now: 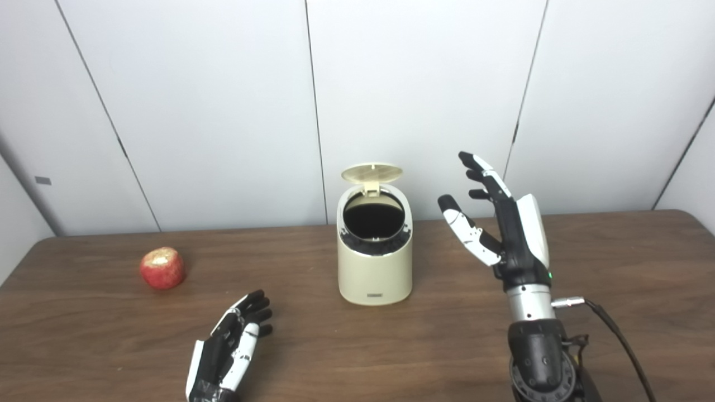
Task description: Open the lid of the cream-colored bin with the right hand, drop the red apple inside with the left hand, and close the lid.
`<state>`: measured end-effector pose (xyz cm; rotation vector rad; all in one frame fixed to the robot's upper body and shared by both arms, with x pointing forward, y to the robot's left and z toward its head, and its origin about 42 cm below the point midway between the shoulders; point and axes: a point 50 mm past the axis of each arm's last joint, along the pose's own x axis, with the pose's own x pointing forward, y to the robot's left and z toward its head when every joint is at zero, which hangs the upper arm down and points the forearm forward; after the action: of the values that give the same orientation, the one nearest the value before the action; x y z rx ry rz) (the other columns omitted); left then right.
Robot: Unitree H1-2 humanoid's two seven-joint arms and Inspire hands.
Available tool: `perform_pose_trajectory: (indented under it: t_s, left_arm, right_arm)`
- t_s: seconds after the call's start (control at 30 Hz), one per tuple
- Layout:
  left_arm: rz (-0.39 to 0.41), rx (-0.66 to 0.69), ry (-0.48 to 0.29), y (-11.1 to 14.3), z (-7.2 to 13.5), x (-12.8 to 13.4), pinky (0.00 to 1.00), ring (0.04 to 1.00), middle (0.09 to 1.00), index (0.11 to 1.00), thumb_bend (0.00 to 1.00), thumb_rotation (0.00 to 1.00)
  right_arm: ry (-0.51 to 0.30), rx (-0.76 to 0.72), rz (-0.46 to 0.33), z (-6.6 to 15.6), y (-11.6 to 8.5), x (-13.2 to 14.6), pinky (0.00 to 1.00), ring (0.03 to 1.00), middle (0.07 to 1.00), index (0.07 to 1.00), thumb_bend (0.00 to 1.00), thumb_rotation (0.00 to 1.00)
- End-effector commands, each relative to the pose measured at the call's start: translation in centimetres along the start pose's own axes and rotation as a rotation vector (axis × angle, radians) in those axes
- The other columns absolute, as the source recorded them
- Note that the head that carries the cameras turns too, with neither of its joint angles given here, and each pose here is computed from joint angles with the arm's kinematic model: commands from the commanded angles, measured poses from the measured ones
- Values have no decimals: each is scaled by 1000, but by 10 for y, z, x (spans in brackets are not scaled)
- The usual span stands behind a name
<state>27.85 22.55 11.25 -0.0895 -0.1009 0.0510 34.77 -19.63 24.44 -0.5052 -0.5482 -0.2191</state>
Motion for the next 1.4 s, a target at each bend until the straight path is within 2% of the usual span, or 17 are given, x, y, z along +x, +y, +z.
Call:
perform_pose_trajectory:
  t_s: [0.0,0.07,0.2,0.3,0.5,0.7,0.77,0.9,0.97,1.07,1.2,1.23,1.27,1.3,1.37]
  left_arm:
    - [-4,-13,-8,1,-2,-1,781,809,819,821,203,467]
    - [-4,-15,-4,1,-2,0,786,811,821,822,206,469]
    - [-4,-16,0,1,-3,1,790,817,826,827,206,470]
    - [-7,1,-6,2,-3,1,779,809,822,824,206,475]
    - [5,-5,-2,0,-2,1,768,797,813,818,208,477]
    - [1,-11,-7,1,-3,2,780,805,822,825,213,488]
    - [2,-18,-6,2,-4,2,780,807,824,826,215,485]
    - [2,-10,-3,2,-3,2,793,811,827,828,219,489]
    - [7,3,-11,1,-3,2,776,806,822,824,210,484]
    - [17,19,-11,1,-2,1,731,782,803,810,203,458]
    - [19,30,-24,0,-2,2,716,779,803,811,196,456]
    - [25,66,-37,0,0,3,705,773,799,807,207,439]
    - [35,118,-62,1,2,4,687,758,791,798,247,308]
    - [50,186,-113,1,6,6,663,744,780,786,298,231]
    - [84,301,-228,3,17,12,625,725,757,759,510,154]
  right_arm:
    - [-57,15,-33,-1,-9,-5,705,817,838,823,206,525]
    - [-27,-11,-13,-16,-13,-21,686,797,822,819,222,546]
    - [5,-27,-2,-41,-18,-47,665,776,803,822,255,451]
    - [17,-19,-5,-53,-22,-60,711,806,818,812,250,356]
    - [64,-19,-8,-72,-30,-80,709,801,814,809,242,283]
    - [108,-19,6,-82,-28,-100,719,800,813,805,237,366]
    - [118,-18,11,-85,-27,-104,736,809,816,805,229,331]
    - [141,-13,16,-90,-25,-109,763,826,827,813,223,342]
    - [150,-13,20,-92,-24,-112,775,835,833,817,222,352]
    - [156,-8,23,-90,-22,-114,770,833,836,818,222,421]
    - [162,-11,29,-91,-20,-115,771,834,837,822,215,405]
    - [167,-8,32,-91,-20,-114,771,834,836,821,214,405]
    - [174,-3,35,-90,-20,-114,777,839,839,823,215,408]
    - [179,-2,38,-91,-19,-114,780,842,840,824,216,410]
    - [187,-3,42,-93,-18,-112,780,842,839,825,216,364]
